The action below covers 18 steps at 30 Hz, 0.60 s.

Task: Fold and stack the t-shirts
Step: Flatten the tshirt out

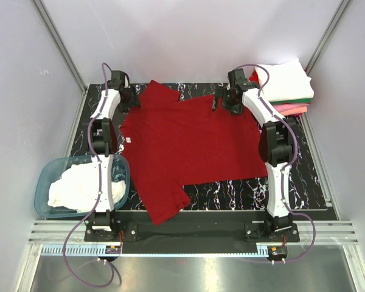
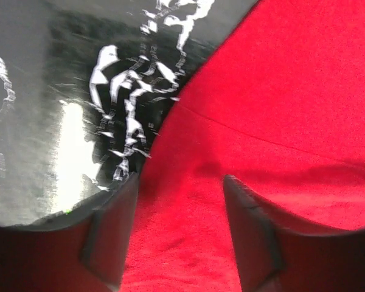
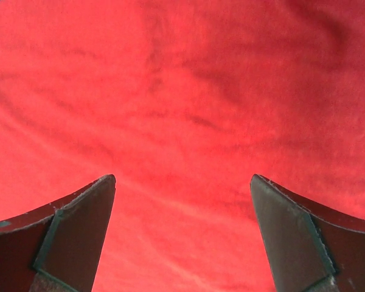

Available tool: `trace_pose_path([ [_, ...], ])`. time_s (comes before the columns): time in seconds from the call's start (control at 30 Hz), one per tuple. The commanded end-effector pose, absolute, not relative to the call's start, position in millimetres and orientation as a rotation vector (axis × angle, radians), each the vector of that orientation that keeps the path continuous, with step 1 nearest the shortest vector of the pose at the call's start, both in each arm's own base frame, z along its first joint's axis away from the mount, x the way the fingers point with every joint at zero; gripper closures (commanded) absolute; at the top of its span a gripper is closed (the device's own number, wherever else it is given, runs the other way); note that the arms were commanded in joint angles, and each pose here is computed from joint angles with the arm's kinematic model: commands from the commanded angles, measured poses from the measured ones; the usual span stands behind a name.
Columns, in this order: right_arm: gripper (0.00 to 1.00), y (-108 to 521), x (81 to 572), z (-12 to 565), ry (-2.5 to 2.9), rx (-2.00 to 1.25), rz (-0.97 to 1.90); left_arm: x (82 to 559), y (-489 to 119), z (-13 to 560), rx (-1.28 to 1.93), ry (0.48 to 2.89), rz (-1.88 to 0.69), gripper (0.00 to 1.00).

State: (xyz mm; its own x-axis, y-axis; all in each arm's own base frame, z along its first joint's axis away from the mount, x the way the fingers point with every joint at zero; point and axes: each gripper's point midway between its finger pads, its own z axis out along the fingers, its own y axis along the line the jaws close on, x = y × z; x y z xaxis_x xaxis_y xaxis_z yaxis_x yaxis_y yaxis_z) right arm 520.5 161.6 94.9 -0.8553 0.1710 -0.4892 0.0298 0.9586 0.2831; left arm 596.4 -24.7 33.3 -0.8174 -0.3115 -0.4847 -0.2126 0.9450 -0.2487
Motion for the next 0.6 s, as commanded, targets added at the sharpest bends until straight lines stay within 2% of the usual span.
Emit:
trace_pose_path([
  [0.0, 0.00, 144, 531, 98, 2.583, 0.176, 0.266, 604, -46, 87, -0.288, 2.458, -0.300, 0.30],
  [0.1, 0.00, 135, 538, 99, 2.587, 0.209, 0.245, 588, -66, 138, -0.225, 2.391, -0.305, 0.17],
  [0.13, 0.00, 135, 537, 98, 2.590, 0.209, 0.247, 582, -70, 143, -0.216, 2.389, -0.299, 0.16],
  [0.2, 0.00, 140, 537, 97, 2.583, 0.192, 0.280, 568, -91, 155, -0.181, 2.375, -0.316, 0.16],
  [0.37, 0.00, 136, 522, 74, 2.647, 0.230, 0.309, 499, -137, 155, -0.110, 2.433, -0.344, 0.18],
  [0.43, 0.00, 128, 507, 65, 2.678, 0.279, 0.284, 476, -146, 173, -0.093, 2.406, -0.345, 0.19],
  [0.47, 0.00, 125, 502, 62, 2.680, 0.298, 0.277, 452, -157, 155, -0.051, 2.455, -0.335, 0.19],
  [0.53, 0.00, 118, 482, 54, 2.704, 0.347, 0.259, 426, -156, 172, -0.040, 2.423, -0.287, 0.19],
  [0.57, 0.00, 112, 475, 50, 2.720, 0.377, 0.252, 405, -159, 158, -0.016, 2.473, -0.270, 0.19],
])
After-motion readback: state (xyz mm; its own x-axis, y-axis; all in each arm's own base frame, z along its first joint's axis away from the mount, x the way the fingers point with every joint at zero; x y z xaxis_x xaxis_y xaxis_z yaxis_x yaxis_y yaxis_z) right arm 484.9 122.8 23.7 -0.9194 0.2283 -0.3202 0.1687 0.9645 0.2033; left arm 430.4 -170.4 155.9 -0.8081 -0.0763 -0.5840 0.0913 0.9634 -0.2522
